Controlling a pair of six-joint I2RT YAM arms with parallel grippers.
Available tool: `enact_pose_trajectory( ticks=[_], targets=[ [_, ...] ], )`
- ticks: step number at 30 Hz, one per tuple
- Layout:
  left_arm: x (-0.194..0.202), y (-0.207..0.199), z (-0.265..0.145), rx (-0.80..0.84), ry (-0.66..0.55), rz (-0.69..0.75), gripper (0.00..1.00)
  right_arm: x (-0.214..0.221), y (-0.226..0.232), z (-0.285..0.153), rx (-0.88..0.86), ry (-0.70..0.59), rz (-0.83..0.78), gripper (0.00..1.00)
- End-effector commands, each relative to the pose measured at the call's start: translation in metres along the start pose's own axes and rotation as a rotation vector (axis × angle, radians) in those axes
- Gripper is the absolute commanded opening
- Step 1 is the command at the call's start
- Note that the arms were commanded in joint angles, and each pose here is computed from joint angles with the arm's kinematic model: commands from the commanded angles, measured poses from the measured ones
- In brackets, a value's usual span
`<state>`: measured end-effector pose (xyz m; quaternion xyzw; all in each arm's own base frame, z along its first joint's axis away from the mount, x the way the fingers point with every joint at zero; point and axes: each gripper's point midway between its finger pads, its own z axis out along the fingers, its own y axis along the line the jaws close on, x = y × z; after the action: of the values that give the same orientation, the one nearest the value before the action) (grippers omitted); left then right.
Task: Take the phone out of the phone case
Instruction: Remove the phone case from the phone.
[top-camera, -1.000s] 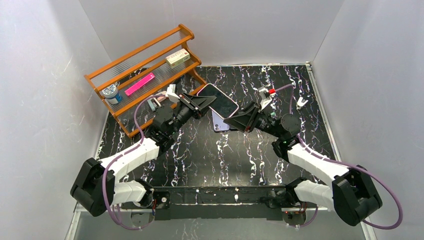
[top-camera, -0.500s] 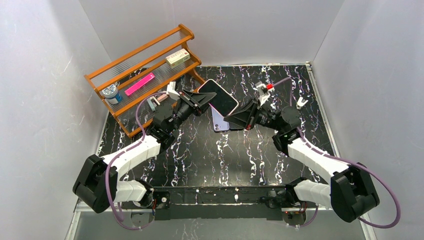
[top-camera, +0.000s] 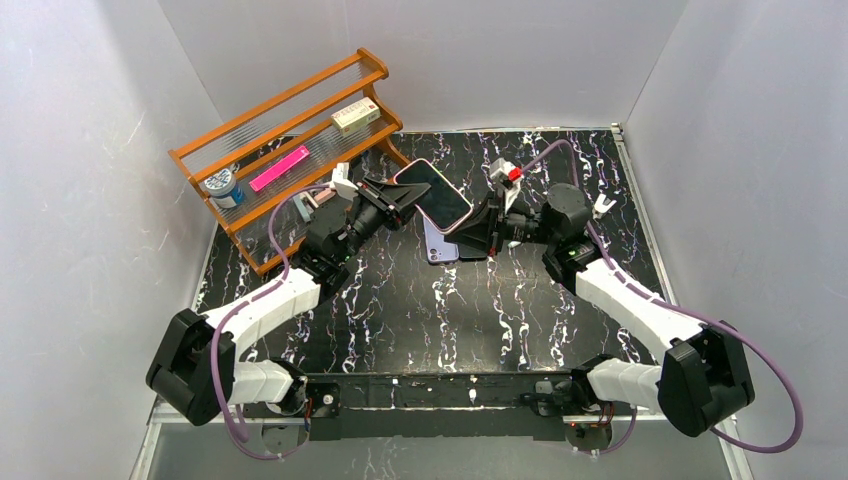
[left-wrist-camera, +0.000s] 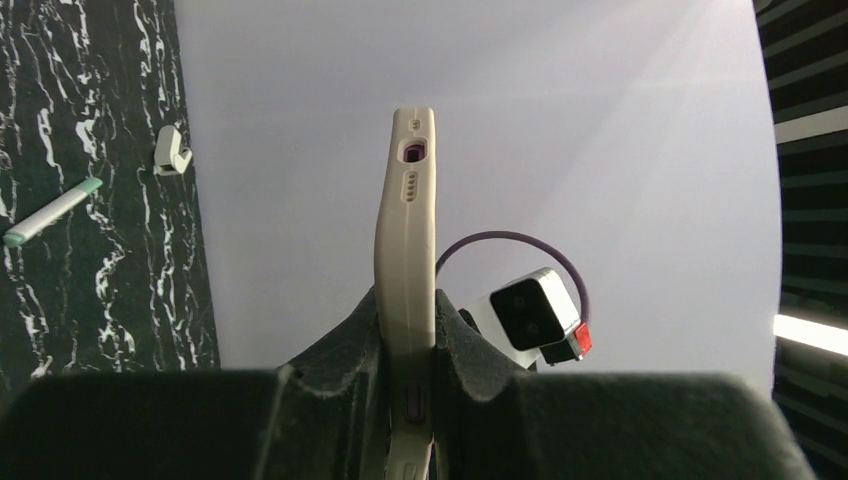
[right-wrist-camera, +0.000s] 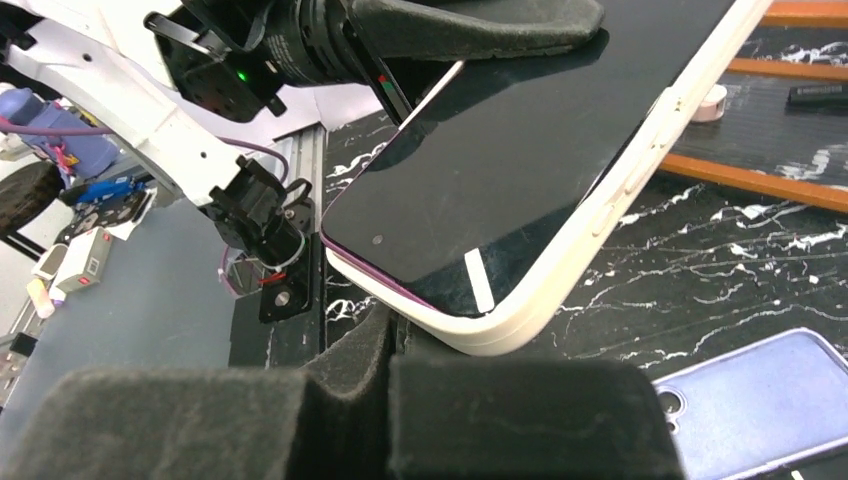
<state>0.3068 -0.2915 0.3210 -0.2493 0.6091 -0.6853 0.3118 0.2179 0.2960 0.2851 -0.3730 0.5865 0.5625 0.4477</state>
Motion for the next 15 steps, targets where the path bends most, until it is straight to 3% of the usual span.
enact_pose_trajectory(
  ticks=[1,7,12,15],
  targets=[
    [0.024,-0.028,-0.008,0.082,0.126,0.123,0.0,-0.018,-0.007,-0.001,0.045,-0.012,-0.075,0.04],
    [-0.001,-0.026,-0.014,0.094,0.142,0.301,0.0,0.012,0.002,-0.027,0.05,0.067,0.039,0.3],
    [0.008,-0.03,-0.013,0.14,0.269,0.434,0.0,0.019,0.016,-0.036,0.039,0.114,0.062,0.59],
    [0.018,-0.035,-0.013,0.175,0.35,0.499,0.0,0.018,0.02,-0.039,0.04,0.128,0.036,0.69]
  ],
)
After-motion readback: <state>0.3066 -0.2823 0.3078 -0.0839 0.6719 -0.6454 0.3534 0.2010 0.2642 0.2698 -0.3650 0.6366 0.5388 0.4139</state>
